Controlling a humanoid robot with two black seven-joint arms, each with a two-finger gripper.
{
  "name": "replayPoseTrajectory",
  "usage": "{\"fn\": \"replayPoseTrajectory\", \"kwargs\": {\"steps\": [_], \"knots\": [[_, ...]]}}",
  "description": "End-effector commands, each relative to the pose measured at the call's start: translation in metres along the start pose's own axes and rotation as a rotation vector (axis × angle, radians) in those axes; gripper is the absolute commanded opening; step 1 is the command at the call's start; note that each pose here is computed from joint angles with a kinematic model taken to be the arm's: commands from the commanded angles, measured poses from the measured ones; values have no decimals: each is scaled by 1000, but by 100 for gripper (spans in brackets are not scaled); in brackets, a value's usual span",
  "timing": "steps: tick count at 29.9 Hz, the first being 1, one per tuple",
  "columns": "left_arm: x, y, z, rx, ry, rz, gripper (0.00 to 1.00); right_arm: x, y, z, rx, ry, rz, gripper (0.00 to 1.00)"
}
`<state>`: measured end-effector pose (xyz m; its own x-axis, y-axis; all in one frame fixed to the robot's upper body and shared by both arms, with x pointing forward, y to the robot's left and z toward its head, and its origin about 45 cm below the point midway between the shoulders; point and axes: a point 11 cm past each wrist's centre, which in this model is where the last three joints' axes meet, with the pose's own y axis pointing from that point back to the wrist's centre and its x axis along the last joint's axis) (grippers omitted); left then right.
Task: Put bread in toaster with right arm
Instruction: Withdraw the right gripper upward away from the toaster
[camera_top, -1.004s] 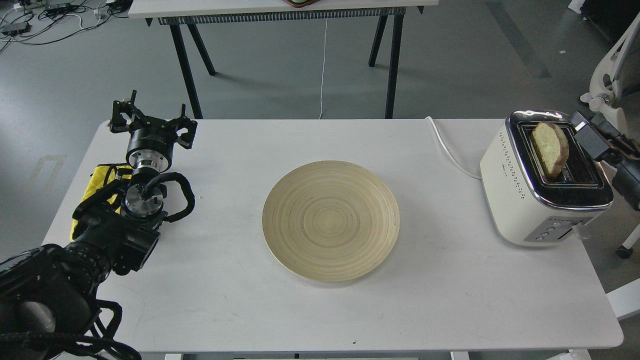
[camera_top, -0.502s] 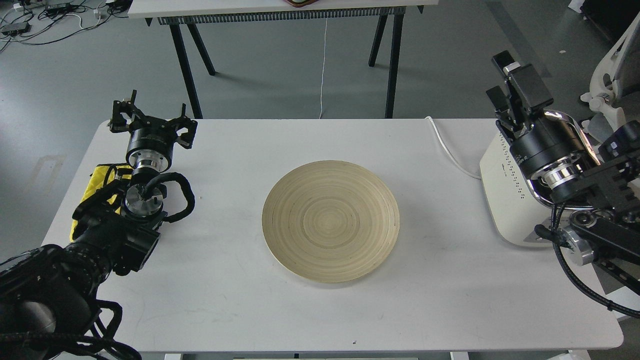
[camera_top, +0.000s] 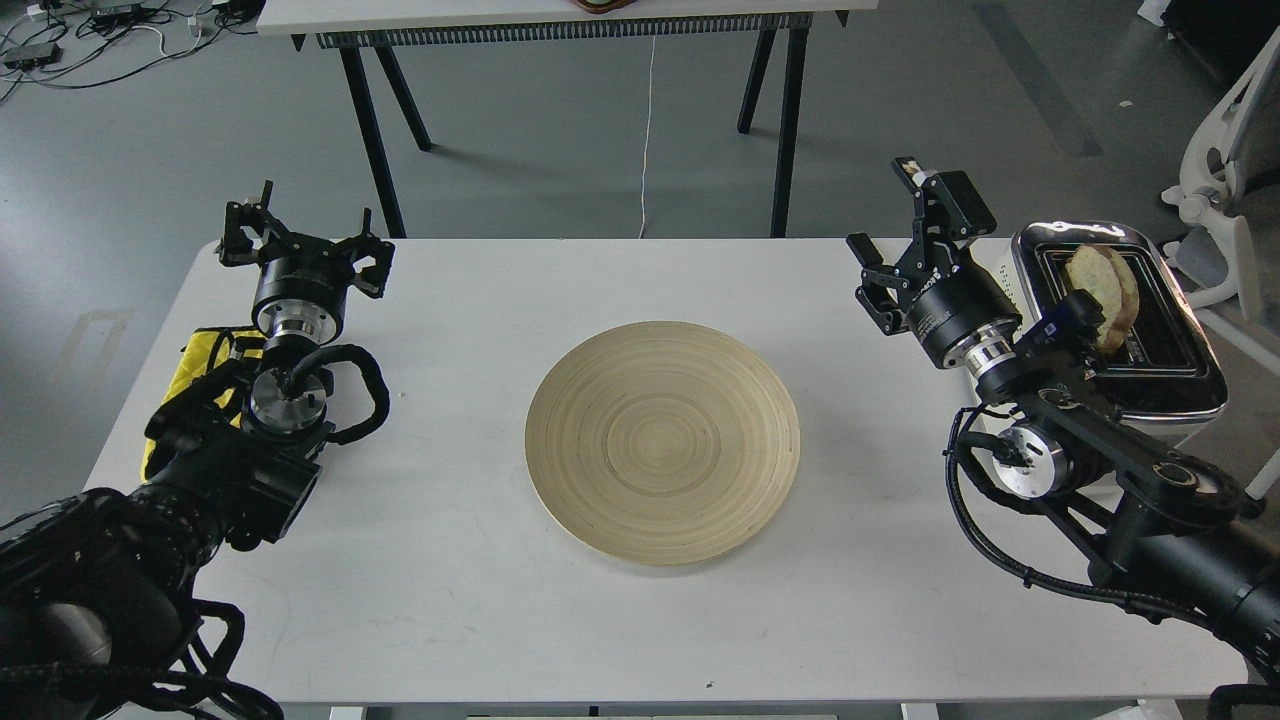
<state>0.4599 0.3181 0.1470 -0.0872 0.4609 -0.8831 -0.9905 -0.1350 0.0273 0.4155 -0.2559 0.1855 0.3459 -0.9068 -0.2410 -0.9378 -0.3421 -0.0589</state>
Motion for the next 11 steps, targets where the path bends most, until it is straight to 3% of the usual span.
{"fn": "replayPoseTrajectory", "kwargs": {"steps": [1, 11], "knots": [[0, 0, 0, 0, 0, 0, 100, 0, 0, 16, -20, -62, -14, 98], [0, 0, 0, 0, 0, 0, 100, -9, -3, 19, -12, -93, -21, 98]]}}
